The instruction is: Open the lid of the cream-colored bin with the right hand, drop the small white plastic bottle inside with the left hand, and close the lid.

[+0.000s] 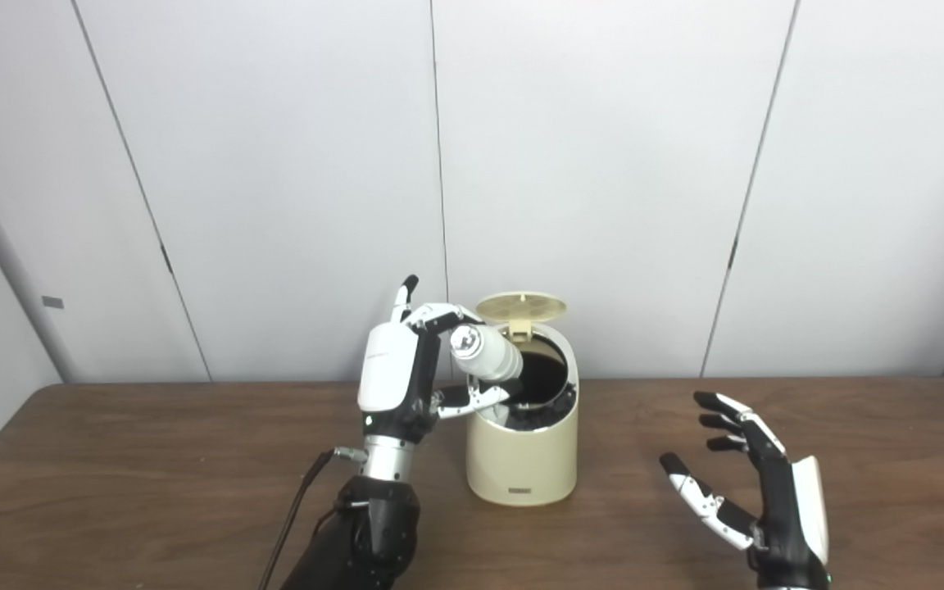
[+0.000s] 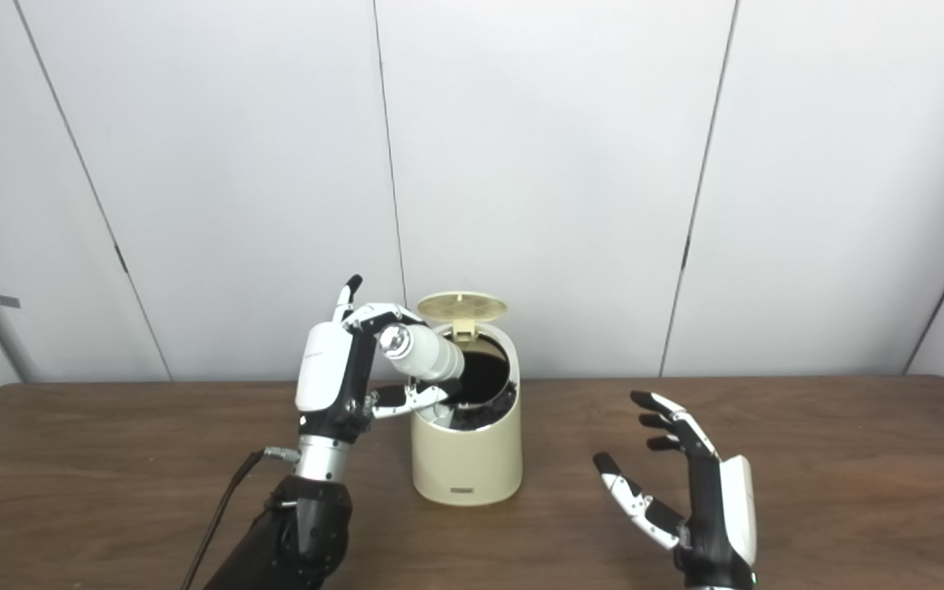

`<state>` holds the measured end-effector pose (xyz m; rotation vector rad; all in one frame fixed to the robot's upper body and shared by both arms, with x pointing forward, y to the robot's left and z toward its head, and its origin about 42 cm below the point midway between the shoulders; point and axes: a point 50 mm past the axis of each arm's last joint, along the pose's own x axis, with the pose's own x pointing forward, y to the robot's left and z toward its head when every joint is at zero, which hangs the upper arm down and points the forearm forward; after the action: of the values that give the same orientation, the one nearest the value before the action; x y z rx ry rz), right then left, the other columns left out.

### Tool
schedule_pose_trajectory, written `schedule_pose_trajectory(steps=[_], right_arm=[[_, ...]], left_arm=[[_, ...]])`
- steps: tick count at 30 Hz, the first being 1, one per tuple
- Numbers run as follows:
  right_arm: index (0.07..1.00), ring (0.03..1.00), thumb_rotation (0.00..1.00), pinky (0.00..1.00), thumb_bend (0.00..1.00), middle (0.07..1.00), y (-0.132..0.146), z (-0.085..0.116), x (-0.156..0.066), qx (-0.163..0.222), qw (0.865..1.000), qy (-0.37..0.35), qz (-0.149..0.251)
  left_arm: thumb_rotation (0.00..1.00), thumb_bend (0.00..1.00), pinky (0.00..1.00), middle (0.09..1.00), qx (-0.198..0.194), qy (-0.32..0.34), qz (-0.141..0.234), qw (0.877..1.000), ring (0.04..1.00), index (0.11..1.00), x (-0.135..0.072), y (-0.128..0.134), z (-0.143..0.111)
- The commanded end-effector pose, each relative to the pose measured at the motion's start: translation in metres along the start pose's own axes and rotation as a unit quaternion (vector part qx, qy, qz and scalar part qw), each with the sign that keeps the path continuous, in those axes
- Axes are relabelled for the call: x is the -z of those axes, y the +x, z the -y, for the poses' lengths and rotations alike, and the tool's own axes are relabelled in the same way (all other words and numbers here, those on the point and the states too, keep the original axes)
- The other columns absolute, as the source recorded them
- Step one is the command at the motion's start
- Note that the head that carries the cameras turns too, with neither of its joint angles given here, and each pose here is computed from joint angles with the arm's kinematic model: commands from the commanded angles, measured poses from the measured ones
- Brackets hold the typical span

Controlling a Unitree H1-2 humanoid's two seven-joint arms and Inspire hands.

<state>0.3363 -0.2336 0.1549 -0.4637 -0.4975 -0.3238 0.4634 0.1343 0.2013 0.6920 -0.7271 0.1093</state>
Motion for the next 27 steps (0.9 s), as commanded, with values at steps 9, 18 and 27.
schedule_pose_trajectory(steps=[9,18,27], right_arm=[[0.748,0.701,0.28,0.57,0.30,0.750,0.0168,-0.0032,-0.0163,0.016,0.999,0.021,0.045],[0.742,0.717,0.29,0.59,0.31,0.749,0.0170,-0.0031,-0.0182,0.016,0.999,0.023,0.044],[0.742,0.715,0.30,0.59,0.32,0.750,0.0162,-0.0027,-0.0187,0.015,0.999,0.019,0.044]], left_arm=[[0.00,0.53,1.00,0.485,-0.013,0.003,0.011,1.000,0.686,0.473,-0.0166,0.0298,-0.0149],[0.00,0.52,1.00,0.506,-0.008,0.020,-0.009,1.000,0.704,0.448,-0.0189,0.0289,-0.0150],[0.00,0.53,1.00,0.478,-0.002,0.025,-0.026,0.999,0.701,0.488,-0.0179,0.0268,-0.0157]])
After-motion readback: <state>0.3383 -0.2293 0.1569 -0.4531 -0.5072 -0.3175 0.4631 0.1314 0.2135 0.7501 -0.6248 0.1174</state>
